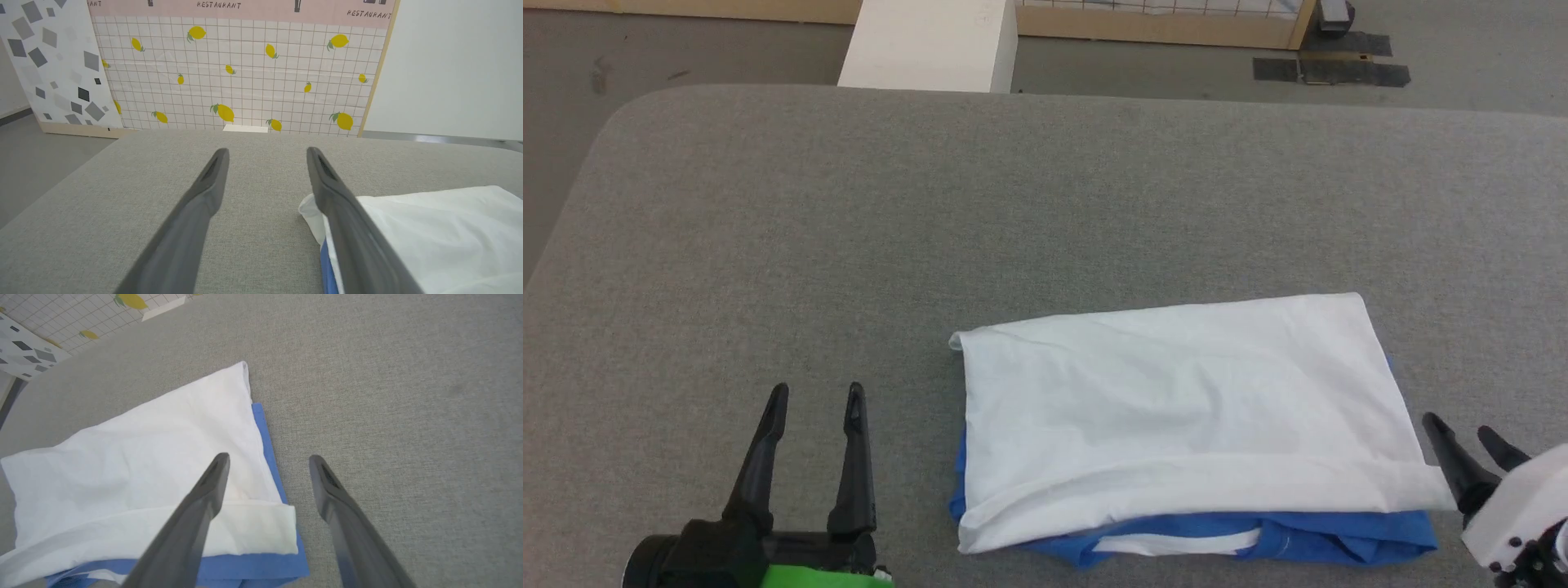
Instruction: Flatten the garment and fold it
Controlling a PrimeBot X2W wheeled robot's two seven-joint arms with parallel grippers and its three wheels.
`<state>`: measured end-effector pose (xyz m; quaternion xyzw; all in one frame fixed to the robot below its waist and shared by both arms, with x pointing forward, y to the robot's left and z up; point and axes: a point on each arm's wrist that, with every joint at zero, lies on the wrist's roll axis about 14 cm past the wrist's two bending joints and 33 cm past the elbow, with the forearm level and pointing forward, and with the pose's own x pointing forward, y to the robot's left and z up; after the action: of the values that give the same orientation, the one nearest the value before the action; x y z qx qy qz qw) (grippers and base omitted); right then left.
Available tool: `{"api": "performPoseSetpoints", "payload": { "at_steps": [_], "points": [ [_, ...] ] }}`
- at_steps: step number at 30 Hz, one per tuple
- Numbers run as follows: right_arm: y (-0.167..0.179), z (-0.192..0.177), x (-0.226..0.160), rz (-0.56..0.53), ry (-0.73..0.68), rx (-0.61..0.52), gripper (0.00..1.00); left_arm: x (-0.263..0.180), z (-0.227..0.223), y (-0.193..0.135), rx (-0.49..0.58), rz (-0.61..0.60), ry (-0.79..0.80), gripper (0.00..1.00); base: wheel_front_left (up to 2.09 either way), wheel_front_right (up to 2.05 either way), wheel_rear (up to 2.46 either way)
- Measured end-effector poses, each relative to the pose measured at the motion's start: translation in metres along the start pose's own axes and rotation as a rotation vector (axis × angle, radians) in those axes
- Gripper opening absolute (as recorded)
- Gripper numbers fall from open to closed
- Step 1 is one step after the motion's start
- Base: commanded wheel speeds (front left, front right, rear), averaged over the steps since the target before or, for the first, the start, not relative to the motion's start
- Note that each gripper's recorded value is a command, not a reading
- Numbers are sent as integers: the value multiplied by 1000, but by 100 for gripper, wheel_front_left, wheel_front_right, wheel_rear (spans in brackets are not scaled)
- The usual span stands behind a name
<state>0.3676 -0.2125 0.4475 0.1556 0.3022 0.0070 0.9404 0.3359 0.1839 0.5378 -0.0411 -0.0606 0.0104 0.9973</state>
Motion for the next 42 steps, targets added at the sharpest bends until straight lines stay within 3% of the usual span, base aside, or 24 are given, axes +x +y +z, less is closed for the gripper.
{"api": "performPoseSetpoints", "payload": {
  "at_steps": [7,17,18,20,26,32,36,42],
  "points": [
    [10,-25,31,-4,151,-69,100,-3,-15,5,-12,36,42,100,0,0,0],
    [5,-59,56,-13,334,-77,100,-6,-28,17,-1,69,84,100,0,0,0],
    [6,-61,57,-7,349,-73,92,-7,-29,18,1,73,87,100,0,0,0],
    [9,-62,59,6,368,-68,0,-7,-30,20,4,77,90,100,0,0,0],
    [24,-66,63,51,392,-70,0,-9,-31,22,0,78,93,100,0,0,0],
    [21,-52,62,31,329,-52,0,-7,-26,19,-13,67,70,100,0,0,0],
    [-2,-30,57,-37,254,-23,0,-7,-23,14,-25,50,58,100,0,0,0],
    [-68,5,30,-223,160,-11,0,-6,-21,5,-48,27,44,100,0,0,0]
  ]
}}
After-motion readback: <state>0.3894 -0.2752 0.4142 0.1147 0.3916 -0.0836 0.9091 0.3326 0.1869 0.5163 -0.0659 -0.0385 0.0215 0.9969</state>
